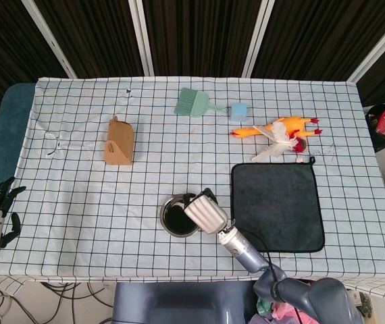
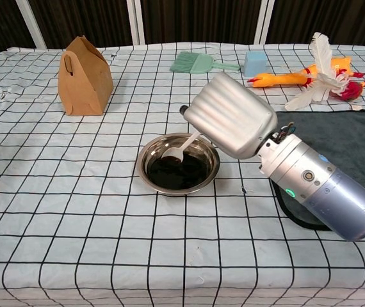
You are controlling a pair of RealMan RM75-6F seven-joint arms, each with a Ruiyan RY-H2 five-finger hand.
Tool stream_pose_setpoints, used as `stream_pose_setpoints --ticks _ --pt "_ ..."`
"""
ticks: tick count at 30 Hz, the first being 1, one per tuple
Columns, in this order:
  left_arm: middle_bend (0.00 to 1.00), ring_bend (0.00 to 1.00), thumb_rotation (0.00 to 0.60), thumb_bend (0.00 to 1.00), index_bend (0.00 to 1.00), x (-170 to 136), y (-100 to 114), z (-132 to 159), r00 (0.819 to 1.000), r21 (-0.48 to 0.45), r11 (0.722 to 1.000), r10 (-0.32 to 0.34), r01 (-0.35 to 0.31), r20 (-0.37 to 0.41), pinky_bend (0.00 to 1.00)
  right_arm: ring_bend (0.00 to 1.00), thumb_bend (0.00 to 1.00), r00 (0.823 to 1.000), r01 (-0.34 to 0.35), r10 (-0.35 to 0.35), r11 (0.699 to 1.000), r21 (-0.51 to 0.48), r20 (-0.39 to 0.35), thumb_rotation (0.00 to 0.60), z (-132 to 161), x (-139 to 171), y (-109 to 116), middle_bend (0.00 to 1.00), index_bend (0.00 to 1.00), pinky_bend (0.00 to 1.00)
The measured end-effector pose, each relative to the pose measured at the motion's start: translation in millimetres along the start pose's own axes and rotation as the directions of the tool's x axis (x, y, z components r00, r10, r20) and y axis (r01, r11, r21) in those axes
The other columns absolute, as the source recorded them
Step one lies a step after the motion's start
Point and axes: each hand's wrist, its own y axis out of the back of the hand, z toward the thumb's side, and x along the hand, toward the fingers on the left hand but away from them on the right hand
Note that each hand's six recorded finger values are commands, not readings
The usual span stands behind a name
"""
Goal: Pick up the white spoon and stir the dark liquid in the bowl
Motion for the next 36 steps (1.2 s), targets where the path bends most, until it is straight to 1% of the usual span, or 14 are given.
stream_pose_setpoints --ticks 9,17,24,29,36 --pt "0.00 0.00 0.600 0.73 0.17 0.0 0.4 2.2 1.000 0.005 1.000 0.000 0.000 0.008 0.00 1.00 0.40 1.000 0.012 -0.011 1.000 0.023 -0.029 0.600 -5.8 17.3 -2.5 1.00 0.81 1.00" --pt "0.00 0.00 0.600 0.73 0.17 -0.1 0.2 3.2 1.000 0.009 1.000 0.000 0.000 0.007 0.00 1.00 0.40 0.999 0.026 -0.026 1.000 0.008 -0.037 0.600 -8.7 29.7 3.8 1.00 0.82 1.00" --pt "0.00 0.00 0.600 0.73 0.17 -0.3 0.1 3.2 1.000 0.009 1.000 -0.001 0.001 0.008 0.00 1.00 0.40 0.999 0.016 -0.016 1.000 -0.002 -0.049 0.600 -10.2 43.0 7.6 1.00 0.82 1.00" --pt "0.00 0.00 0.600 0.73 0.17 -0.2 -0.1 3.1 1.000 0.008 1.000 -0.001 0.001 0.008 0.00 1.00 0.40 0.998 0.018 -0.019 1.000 -0.023 -0.054 0.600 -9.6 49.4 15.2 1.00 0.82 1.00" --pt "0.00 0.00 0.600 0.73 0.17 -0.1 0.0 3.2 1.000 0.007 1.000 -0.001 0.000 0.008 0.00 1.00 0.40 0.998 0.023 -0.027 0.998 -0.066 -0.059 0.600 -3.5 49.5 28.0 1.00 0.82 1.00"
